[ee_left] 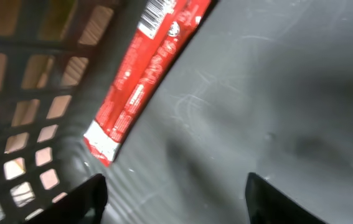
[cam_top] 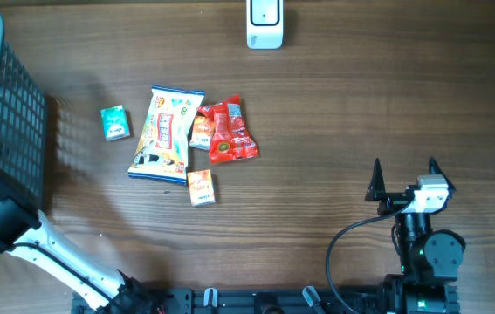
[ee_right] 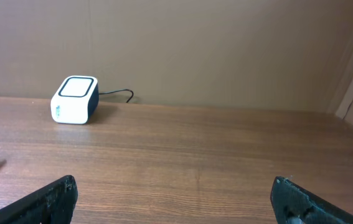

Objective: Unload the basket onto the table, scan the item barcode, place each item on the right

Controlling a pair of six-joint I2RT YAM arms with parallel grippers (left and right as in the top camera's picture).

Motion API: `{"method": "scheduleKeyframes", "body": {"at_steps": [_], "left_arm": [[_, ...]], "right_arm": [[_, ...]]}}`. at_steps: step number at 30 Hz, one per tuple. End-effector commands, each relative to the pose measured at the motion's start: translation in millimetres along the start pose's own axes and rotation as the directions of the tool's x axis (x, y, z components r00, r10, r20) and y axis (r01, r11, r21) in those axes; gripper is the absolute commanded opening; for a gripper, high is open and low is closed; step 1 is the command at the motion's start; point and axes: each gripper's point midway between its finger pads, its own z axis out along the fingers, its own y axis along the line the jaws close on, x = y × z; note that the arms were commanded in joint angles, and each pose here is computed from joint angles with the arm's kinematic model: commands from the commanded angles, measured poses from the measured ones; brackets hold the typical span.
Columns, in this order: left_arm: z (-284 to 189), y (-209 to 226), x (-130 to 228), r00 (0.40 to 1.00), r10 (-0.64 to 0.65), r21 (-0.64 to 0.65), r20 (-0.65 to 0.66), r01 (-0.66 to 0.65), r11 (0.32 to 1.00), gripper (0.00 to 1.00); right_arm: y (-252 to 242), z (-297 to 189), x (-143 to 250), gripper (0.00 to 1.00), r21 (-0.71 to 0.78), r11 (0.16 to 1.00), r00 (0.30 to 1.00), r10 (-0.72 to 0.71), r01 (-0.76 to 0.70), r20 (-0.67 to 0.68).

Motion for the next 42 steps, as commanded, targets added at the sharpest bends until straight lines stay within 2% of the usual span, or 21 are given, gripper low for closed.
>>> {"method": "scheduleKeyframes", "body": {"at_steps": [1,6,8,11,14,16,18,19,20,21,27,36,42], "left_arm": [[4.9,12.3,-0.8,1.000,0.024,-0.061,-0.003,-0.024,0.998,0.64],[0.5,38.5,0.0,1.000,0.023,-0.219,-0.012,-0.025,0.975,0.63],[-3.2,50.8,1.4,1.000,0.023,-0.290,-0.020,-0.028,0.956,0.66],[-4.4,52.4,1.1,1.000,0.018,-0.297,-0.017,-0.022,0.955,0.66],[-6.5,59.1,-0.5,1.000,0.000,-0.336,-0.006,-0.002,0.942,0.62],[-11.2,71.0,-3.2,1.000,-0.019,-0.404,0.012,0.022,0.914,0.52],[-12.3,73.3,-6.0,0.999,-0.026,-0.417,0.026,0.035,0.908,0.42],[-11.3,73.5,-9.0,0.998,-0.037,-0.411,0.041,0.050,0.910,0.15],[-10.2,73.6,-10.3,0.998,-0.042,-0.408,0.047,0.057,0.911,0.07],[-9.2,74.1,-11.6,0.997,-0.047,-0.406,0.053,0.065,0.912,0.04],[6.5,65.0,-12.8,0.996,-0.069,-0.311,0.053,0.082,0.947,0.04],[26.9,74.7,-3.2,0.996,-0.087,-0.313,0.005,0.085,0.946,0.04],[49.3,59.1,1.0,0.997,-0.063,-0.285,-0.038,0.049,0.957,0.04]], "right_arm": [[-2.9,-0.2,-0.2,1.00,0.015,1.000,1.000,0.014,-0.014,0.003],[-2.9,-0.2,-0.2,1.00,0.015,1.000,1.000,0.014,-0.014,0.003],[-2.9,-0.2,-0.2,1.00,0.015,1.000,1.000,0.014,-0.014,0.003],[-2.9,-0.2,-0.2,1.00,0.015,1.000,1.000,0.014,-0.014,0.003],[-2.9,-0.2,-0.2,1.00,0.015,1.000,1.000,0.014,-0.014,0.003],[-2.9,-0.2,-0.2,1.00,0.015,1.000,1.000,0.014,-0.014,0.003],[-2.9,-0.2,-0.2,1.00,0.015,1.000,1.000,0.014,-0.014,0.003],[-2.9,-0.2,-0.2,1.00,0.015,1.000,1.000,0.014,-0.014,0.003],[-2.9,-0.2,-0.2,1.00,0.015,1.000,1.000,0.014,-0.014,0.003],[-2.9,-0.2,-0.2,1.00,0.015,1.000,1.000,0.014,-0.014,0.003],[-2.9,-0.2,-0.2,1.00,0.015,1.000,1.000,0.014,-0.014,0.003],[-2.9,-0.2,-0.2,0.99,0.015,1.000,1.000,0.014,-0.014,0.003],[-2.9,-0.2,-0.2,1.00,0.015,1.000,1.000,0.014,-0.014,0.003]]}}
